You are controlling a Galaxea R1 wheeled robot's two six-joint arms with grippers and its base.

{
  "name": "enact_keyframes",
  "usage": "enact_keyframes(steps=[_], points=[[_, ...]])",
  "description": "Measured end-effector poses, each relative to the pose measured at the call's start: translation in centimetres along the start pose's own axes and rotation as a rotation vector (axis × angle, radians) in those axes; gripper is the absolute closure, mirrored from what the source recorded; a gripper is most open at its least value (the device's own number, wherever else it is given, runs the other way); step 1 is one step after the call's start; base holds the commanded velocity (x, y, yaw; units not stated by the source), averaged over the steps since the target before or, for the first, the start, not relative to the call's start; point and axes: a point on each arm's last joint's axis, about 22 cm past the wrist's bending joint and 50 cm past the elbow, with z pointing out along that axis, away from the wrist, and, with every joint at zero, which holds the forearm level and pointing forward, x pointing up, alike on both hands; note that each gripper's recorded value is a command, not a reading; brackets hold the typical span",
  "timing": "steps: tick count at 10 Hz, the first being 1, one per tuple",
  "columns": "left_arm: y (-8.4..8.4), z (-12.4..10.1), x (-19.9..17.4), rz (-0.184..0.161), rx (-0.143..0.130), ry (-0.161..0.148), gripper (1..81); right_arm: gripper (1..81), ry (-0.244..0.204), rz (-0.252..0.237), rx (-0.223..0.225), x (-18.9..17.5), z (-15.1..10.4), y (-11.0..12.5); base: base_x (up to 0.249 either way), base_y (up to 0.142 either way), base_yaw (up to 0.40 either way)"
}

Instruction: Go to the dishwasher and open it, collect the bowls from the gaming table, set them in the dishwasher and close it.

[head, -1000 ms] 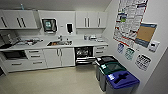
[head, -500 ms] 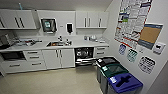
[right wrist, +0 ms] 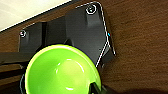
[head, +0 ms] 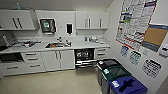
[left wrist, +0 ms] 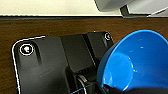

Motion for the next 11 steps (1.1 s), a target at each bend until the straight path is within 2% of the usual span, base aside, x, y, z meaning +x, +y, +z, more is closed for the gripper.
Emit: enact_keyframes(steps=[2,4,8,11], points=[[-0.1,0.1,0.9,0.005,-0.001,0.008,81.1,81.1,0.013,-0.002,0.003,1.0,0.1,-0.1,0.185,0.000,0.000],[0.1,0.1,0.4,0.001,-0.002,0.003,81.1,81.1,0.000,0.001,-0.001,0.1,0.0,0.0,0.185,0.000,0.000],[0.0,0.1,0.7,0.003,-0.002,0.006,81.1,81.1,0.008,-0.001,-0.002,0.7,0.0,0.1,0.161,0.000,0.000],[0.2,0.1,0.0,-0.001,-0.003,-0.001,81.1,81.1,-0.002,0.001,-0.004,-0.1,-0.1,0.2,0.133,0.000,0.000]])
